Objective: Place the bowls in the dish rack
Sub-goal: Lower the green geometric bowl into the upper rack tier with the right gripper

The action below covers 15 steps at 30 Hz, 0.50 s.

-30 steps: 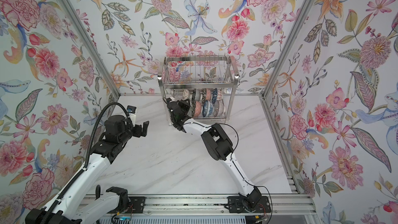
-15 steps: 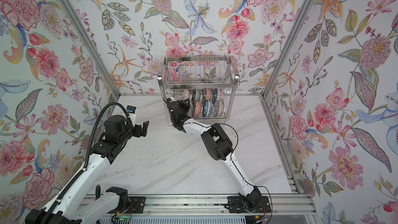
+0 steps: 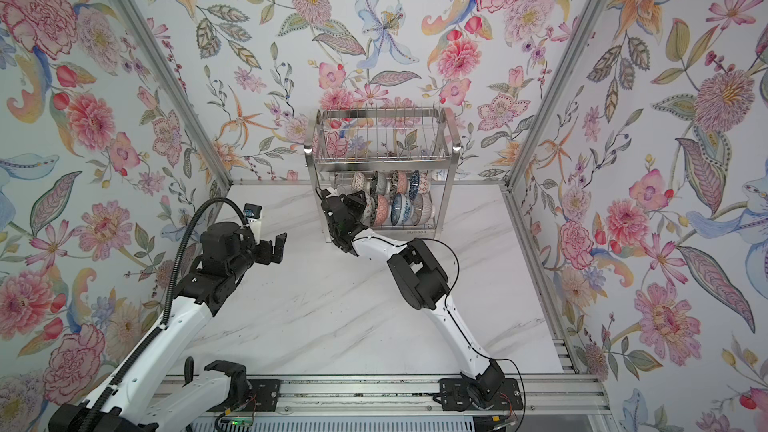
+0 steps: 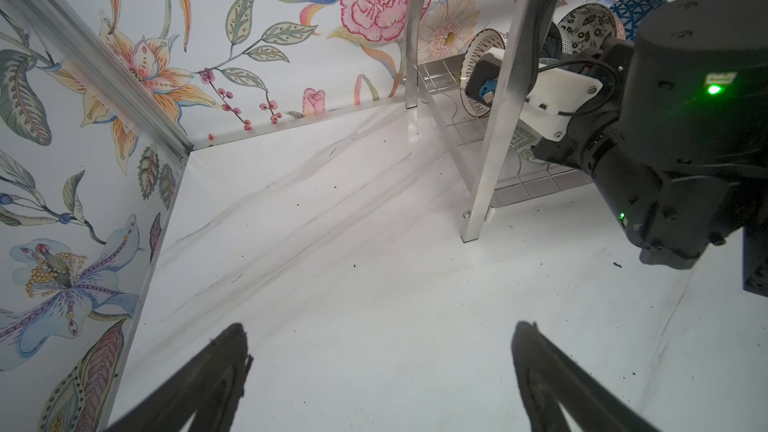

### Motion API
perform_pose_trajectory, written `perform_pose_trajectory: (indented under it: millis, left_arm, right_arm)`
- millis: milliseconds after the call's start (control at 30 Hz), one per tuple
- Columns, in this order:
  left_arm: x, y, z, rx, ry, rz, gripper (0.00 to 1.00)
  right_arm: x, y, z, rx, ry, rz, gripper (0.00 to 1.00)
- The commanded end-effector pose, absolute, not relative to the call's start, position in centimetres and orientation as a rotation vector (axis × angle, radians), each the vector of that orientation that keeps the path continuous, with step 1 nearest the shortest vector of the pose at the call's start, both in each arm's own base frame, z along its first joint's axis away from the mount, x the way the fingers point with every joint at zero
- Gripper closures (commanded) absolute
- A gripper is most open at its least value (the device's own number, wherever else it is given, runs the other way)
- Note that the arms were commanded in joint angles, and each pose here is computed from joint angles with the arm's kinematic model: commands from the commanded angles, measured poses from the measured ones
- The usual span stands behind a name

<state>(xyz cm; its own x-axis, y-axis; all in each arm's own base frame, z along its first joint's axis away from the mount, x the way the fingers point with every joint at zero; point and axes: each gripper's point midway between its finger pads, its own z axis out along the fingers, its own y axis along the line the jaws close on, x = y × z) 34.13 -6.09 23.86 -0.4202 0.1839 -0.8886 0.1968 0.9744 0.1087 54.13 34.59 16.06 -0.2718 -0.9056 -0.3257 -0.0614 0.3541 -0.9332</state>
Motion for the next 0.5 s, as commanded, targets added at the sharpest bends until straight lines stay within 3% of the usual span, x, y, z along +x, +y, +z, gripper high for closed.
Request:
perform_pose_trajectory:
  millis: [0,467]
  left_arm:
    - [33.93,-5.98,23.85,0.255,2.008,-0.036,0.01]
    - [33.84,-5.98,23.93,0.255,2.005,-0.038,0.01]
  right_arm:
    - [52.99,35.62,17.94,-0.864,1.618,-0.996,0.74]
    - [52.66,35.7,18.37,-0.857,1.633,-0.957,0.66]
